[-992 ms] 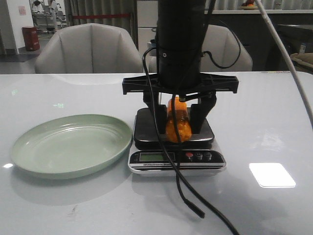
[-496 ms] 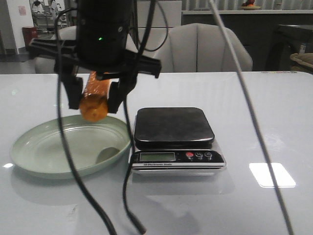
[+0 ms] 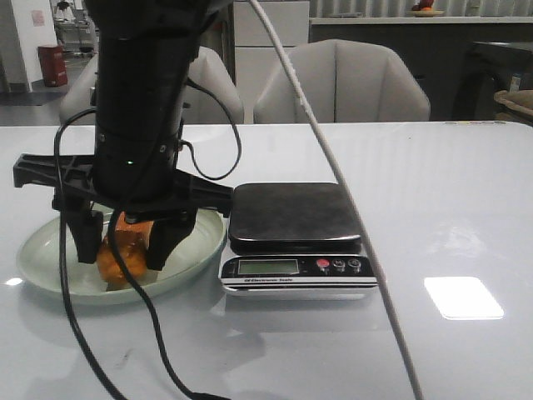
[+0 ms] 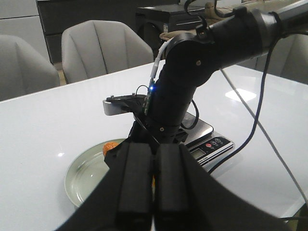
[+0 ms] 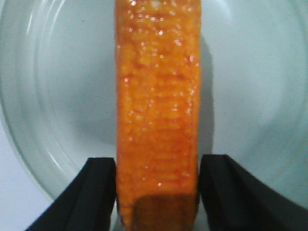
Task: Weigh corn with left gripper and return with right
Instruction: 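Lift the corn with the right gripper and move it over the plate, then lower the corn onto the plate and open the right gripper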
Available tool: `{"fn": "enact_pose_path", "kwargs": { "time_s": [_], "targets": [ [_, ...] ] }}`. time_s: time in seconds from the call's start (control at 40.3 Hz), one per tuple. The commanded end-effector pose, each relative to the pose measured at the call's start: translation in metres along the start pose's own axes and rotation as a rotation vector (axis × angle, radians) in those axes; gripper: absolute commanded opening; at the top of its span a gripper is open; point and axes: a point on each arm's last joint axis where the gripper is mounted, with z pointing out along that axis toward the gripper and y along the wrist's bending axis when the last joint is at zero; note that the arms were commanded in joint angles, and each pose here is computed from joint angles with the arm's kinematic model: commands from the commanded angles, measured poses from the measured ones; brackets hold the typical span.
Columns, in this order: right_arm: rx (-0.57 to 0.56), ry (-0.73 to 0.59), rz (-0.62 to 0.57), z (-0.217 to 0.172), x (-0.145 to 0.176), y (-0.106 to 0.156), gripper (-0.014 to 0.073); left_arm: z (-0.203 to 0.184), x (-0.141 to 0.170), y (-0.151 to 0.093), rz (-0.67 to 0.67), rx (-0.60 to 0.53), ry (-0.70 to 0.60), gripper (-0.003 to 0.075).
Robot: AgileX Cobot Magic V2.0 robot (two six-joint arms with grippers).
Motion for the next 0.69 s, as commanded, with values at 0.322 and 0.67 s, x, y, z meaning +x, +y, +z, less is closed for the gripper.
{"fn": "enact_pose_path", "kwargs": {
  "time_s": [0.322,0.67],
  "targets": [
    [-0.137,-0.155,-0.135,-0.075,-0.033,0.025,0.0551,-0.007,-0.014,0.0,0.001,0.015,-0.119,0.0134],
    [-0.089,-0.14,-0.46,-0.147,-0.029,0.018,0.0551,-0.007,-0.014,0.0,0.001,0.015,-0.119,0.0134]
  ]
}}
